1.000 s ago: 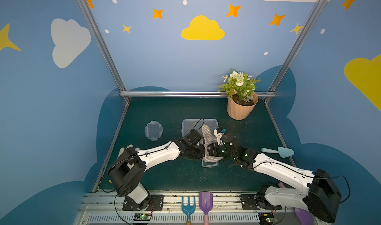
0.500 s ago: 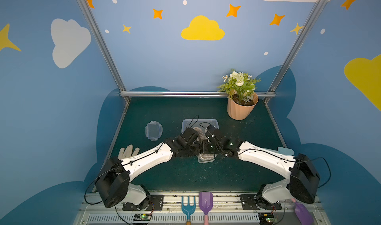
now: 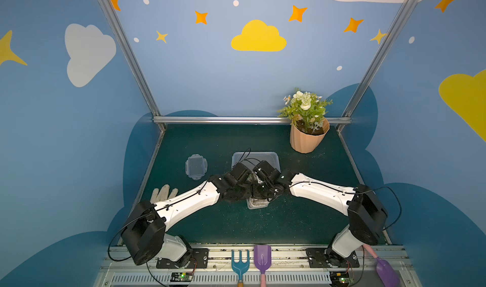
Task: Wipe the insides of the lunch boxes
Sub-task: Wipe the dirt inside the lunch box.
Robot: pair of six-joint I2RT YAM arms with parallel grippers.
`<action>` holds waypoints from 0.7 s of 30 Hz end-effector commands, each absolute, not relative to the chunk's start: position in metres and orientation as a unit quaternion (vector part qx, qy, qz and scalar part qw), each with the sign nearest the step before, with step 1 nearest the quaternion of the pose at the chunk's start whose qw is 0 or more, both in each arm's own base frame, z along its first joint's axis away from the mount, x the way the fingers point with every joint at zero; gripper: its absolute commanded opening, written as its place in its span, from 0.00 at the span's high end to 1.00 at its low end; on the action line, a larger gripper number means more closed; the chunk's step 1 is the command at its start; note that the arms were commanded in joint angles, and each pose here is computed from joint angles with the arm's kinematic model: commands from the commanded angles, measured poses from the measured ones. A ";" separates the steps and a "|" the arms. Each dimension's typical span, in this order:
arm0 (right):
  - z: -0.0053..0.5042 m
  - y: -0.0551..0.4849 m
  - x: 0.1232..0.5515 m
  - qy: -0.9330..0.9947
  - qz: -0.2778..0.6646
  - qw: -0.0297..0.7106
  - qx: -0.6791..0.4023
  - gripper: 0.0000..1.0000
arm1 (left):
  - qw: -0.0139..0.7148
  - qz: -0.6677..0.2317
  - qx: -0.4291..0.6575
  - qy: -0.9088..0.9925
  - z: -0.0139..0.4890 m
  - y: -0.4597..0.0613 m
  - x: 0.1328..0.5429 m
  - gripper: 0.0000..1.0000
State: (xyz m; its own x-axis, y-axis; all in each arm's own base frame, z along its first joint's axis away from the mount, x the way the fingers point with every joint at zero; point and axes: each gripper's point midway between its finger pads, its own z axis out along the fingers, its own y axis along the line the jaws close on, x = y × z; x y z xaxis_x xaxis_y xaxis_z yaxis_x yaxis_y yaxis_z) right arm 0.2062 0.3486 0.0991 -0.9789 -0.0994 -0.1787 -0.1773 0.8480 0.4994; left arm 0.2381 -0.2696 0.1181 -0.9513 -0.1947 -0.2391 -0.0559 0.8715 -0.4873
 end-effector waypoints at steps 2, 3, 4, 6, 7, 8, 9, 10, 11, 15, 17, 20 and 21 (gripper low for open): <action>0.083 0.380 0.197 0.929 0.370 0.013 -0.034 1.00 | 0.236 -0.521 0.015 0.820 0.274 -0.369 0.253 0.95; 0.091 0.381 0.210 0.923 0.383 0.036 -0.021 1.00 | 0.228 -0.524 0.017 0.821 0.271 -0.373 0.248 0.95; 0.099 0.381 0.222 0.920 0.387 0.059 -0.012 1.00 | 0.221 -0.526 0.022 0.821 0.269 -0.377 0.244 0.95; 0.119 0.380 0.249 0.917 0.379 0.126 -0.002 1.00 | 0.206 -0.534 0.030 0.819 0.266 -0.386 0.234 0.95; 0.129 0.379 0.260 0.914 0.374 0.156 0.002 1.00 | 0.199 -0.539 0.034 0.818 0.266 -0.390 0.230 0.95; 0.139 0.379 0.272 0.909 0.372 0.188 0.007 1.00 | 0.190 -0.543 0.038 0.817 0.264 -0.395 0.225 0.95; 0.150 0.379 0.282 0.903 0.369 0.219 0.012 1.00 | 0.179 -0.546 0.040 0.818 0.262 -0.400 0.220 0.95; 0.158 0.378 0.291 0.899 0.364 0.244 0.015 1.00 | 0.170 -0.548 0.041 0.818 0.260 -0.403 0.217 0.95; 0.167 0.378 0.300 0.893 0.359 0.270 0.016 1.00 | 0.160 -0.550 0.042 0.819 0.256 -0.407 0.214 0.95; 0.189 0.364 0.325 0.883 0.301 0.360 0.021 1.00 | 0.147 -0.540 0.038 0.828 0.248 -0.407 0.210 0.95; 0.195 0.350 0.332 0.881 0.258 0.397 0.023 1.00 | 0.150 -0.529 0.033 0.835 0.247 -0.402 0.210 0.95; 0.197 0.326 0.337 0.881 0.184 0.435 0.024 1.00 | 0.155 -0.507 0.020 0.847 0.243 -0.392 0.211 0.95; 0.197 0.318 0.337 0.883 0.158 0.442 0.022 1.00 | 0.159 -0.501 0.013 0.851 0.241 -0.388 0.213 0.95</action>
State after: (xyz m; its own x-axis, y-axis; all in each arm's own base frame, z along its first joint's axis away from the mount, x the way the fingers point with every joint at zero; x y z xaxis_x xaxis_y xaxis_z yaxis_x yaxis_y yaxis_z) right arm 0.2867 0.3065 0.1478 -0.8181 0.0048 -0.5750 -0.1969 0.9372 0.2880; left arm 0.2692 -0.3016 0.1360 -0.8923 -0.3714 -0.2568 -0.1382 0.7661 -0.6277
